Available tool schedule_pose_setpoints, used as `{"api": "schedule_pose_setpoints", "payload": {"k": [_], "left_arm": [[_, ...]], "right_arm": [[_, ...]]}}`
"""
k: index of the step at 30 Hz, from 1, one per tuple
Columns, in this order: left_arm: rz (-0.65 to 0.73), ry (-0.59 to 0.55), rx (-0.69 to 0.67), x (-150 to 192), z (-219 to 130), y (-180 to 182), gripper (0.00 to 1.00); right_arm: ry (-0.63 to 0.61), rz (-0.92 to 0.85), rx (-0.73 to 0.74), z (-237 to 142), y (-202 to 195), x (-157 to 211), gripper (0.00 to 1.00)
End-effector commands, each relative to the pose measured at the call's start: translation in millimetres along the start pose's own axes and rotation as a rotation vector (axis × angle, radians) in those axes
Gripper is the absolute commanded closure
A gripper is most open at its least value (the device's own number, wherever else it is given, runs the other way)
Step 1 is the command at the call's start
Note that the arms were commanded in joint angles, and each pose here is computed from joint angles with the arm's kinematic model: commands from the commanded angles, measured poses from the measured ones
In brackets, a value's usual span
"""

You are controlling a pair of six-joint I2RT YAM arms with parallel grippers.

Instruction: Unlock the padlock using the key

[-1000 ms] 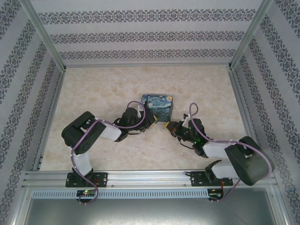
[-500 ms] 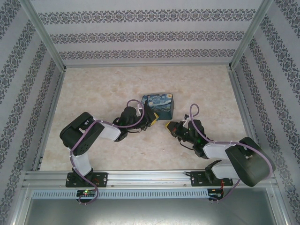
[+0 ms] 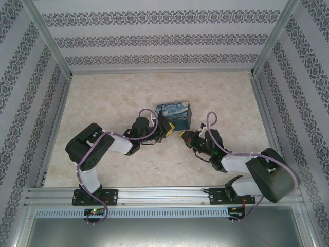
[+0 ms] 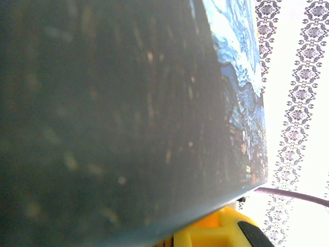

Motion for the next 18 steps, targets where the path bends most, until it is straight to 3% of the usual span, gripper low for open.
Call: {"api": "schedule_pose_setpoints", "payload": {"k": [1, 18], "left_arm": [[0.025, 0.025, 0.101, 4.3, -1.8, -28.3, 1.00], [0.021, 0.033, 0.104, 5.8, 0.0, -25.8, 1.00]], "right_arm": [[-0.033, -0.010, -0.040, 4.8, 14.2, -7.3, 1.00], [-0.041, -0.002, -0.055, 16.1, 23.0, -13.0, 1.00]]}}
Point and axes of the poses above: each hand's point on the last joint's axis, 136 mm out from that joint toward the fingers, its own z axis out along the fingers, its own y axis along the line the jaws close on, x = y × z, the point moved 1 cm from there along -z, back along the fingers, and after that the axes turned 9 degrees about -z, right-handed, at the moved point
